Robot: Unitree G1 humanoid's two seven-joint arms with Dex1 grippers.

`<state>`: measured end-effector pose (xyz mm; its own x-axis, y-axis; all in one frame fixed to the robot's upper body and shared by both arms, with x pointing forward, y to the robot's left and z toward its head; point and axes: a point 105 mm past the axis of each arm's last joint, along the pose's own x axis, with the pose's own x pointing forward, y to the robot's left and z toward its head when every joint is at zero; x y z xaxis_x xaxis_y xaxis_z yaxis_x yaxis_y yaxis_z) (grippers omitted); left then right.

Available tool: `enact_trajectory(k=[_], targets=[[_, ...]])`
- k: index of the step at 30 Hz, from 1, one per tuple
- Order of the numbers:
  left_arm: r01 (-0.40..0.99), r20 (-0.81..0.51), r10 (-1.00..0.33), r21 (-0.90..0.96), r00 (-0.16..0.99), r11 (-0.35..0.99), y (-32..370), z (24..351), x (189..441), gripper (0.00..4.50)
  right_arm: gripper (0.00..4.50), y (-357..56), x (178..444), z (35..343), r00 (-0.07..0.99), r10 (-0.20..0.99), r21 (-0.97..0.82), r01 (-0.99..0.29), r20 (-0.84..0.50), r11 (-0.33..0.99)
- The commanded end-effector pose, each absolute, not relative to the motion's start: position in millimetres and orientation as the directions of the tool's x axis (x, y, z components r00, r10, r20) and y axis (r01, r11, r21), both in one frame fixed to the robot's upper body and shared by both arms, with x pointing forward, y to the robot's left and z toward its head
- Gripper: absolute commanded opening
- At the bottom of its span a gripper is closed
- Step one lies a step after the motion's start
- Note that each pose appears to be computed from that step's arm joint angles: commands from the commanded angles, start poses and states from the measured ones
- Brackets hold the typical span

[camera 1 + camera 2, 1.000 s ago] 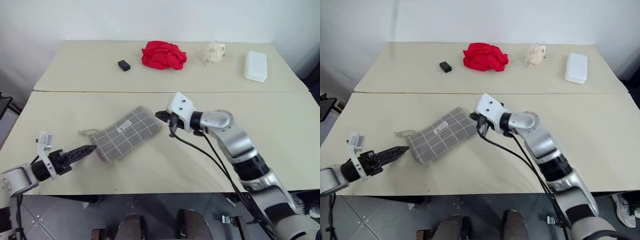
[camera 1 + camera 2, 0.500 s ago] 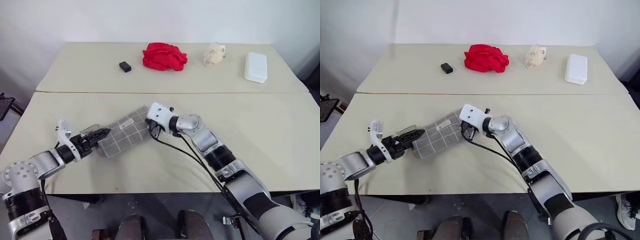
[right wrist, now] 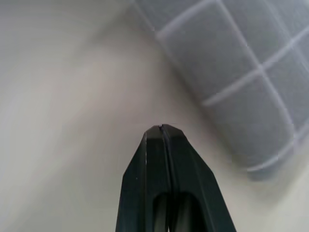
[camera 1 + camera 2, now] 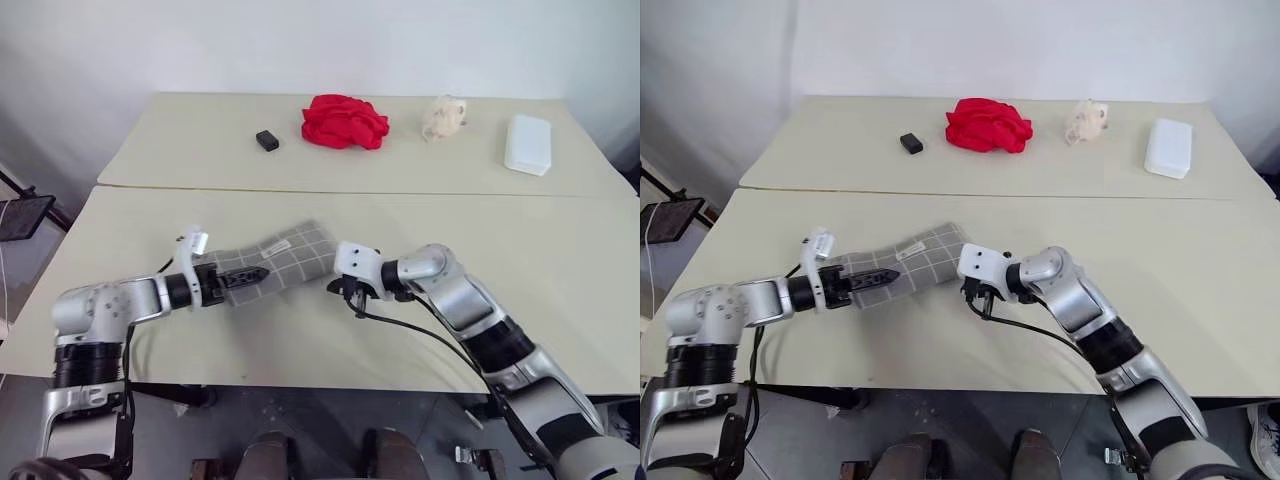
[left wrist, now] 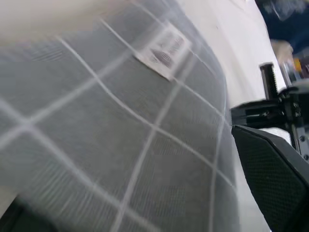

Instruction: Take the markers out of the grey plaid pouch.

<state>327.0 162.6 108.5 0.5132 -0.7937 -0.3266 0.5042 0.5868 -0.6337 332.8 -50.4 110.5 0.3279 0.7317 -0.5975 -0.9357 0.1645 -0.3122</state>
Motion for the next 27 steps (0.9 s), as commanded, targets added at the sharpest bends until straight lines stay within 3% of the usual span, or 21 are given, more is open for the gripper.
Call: enact_trajectory(k=[1,4,10,17,22,27], targets=[[0.461,-0.413,-0.838,-0.702,0.357,0.542,134,64,311,4.50,0.03,-55,322,117,0.320,0.744,-0.287,-0.941,-0.586,0.179],[0.489,-0.403,-0.845,-0.691,0.352,0.532,126,64,316,4.50,0.03,-57,317,132,0.329,0.778,-0.278,-0.938,-0.536,0.206],[0.496,-0.373,-0.863,-0.708,0.342,0.503,122,67,316,4.50,0.03,-79,329,165,0.454,0.792,-0.320,-0.884,-0.409,0.341],[0.506,-0.349,-0.866,-0.706,0.359,0.495,120,68,316,2.35,0.00,-91,328,166,0.499,0.779,-0.318,-0.861,-0.379,0.397],[0.575,-0.280,-0.927,-0.727,0.251,0.376,113,82,301,0.78,0.00,-98,322,169,0.508,0.773,-0.319,-0.857,-0.381,0.406],[0.623,-0.203,-0.978,-0.759,0.050,0.189,104,101,276,0.13,0.00,-104,320,182,0.527,0.762,-0.336,-0.844,-0.377,0.418]])
